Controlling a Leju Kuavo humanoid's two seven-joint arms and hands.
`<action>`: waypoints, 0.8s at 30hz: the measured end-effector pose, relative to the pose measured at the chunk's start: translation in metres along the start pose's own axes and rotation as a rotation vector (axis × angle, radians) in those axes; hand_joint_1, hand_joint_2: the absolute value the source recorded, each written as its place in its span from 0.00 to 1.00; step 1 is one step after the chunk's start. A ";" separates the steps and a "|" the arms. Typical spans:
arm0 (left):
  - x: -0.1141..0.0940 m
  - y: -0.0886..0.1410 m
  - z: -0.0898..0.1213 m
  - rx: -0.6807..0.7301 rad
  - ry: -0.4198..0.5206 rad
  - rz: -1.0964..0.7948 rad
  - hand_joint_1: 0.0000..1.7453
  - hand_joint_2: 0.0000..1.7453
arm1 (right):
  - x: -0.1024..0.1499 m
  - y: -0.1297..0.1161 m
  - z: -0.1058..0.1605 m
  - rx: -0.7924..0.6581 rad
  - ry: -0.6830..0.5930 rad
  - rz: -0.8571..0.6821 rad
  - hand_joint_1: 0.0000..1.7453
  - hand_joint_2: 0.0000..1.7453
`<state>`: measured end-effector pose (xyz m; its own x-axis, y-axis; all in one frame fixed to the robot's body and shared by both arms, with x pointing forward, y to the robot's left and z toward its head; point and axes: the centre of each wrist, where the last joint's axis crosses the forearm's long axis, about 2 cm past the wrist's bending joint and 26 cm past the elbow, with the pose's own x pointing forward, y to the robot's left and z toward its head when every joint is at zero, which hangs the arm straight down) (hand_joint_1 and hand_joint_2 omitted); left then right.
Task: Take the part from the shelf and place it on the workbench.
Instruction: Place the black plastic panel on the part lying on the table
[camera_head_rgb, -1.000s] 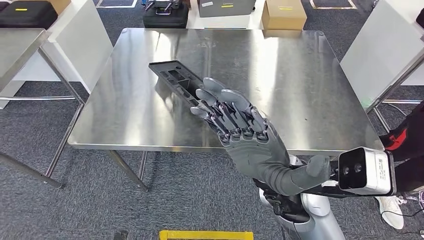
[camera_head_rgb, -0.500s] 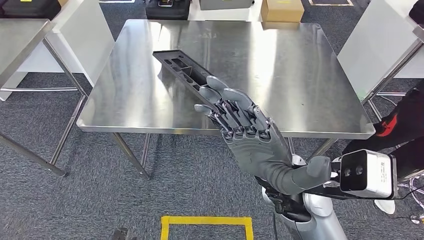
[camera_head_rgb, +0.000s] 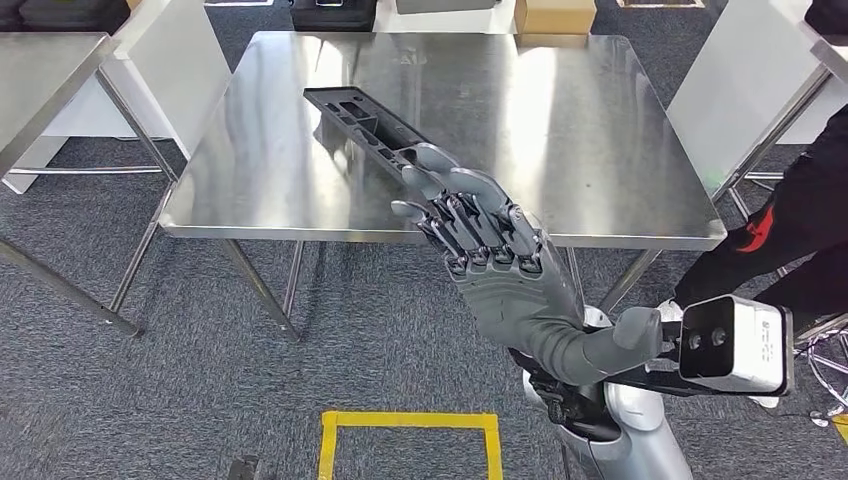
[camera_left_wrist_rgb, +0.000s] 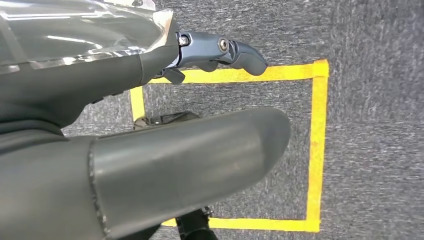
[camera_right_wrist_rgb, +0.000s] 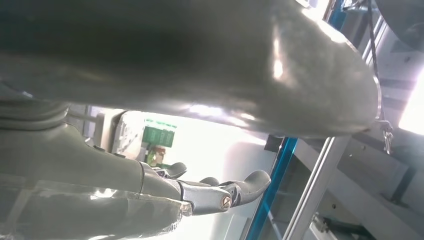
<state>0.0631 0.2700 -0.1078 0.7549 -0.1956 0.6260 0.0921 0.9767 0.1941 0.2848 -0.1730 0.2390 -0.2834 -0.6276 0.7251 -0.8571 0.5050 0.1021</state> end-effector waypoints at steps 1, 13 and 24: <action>0.000 0.000 0.000 0.000 0.000 0.000 0.00 0.00 | 0.000 0.000 0.000 0.000 -0.001 0.000 0.00 0.00; 0.001 0.000 -0.001 -0.012 0.001 -0.010 0.00 0.00 | -0.001 0.000 0.005 -0.016 0.014 0.021 0.00 0.00; 0.000 0.002 0.000 -0.024 0.008 -0.020 0.00 0.00 | -0.004 0.002 0.009 -0.039 0.024 0.034 0.00 0.00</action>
<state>0.0632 0.2719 -0.1079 0.7577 -0.2150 0.6161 0.1231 0.9743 0.1885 0.2802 -0.1754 0.2303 -0.3015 -0.5951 0.7450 -0.8292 0.5493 0.1032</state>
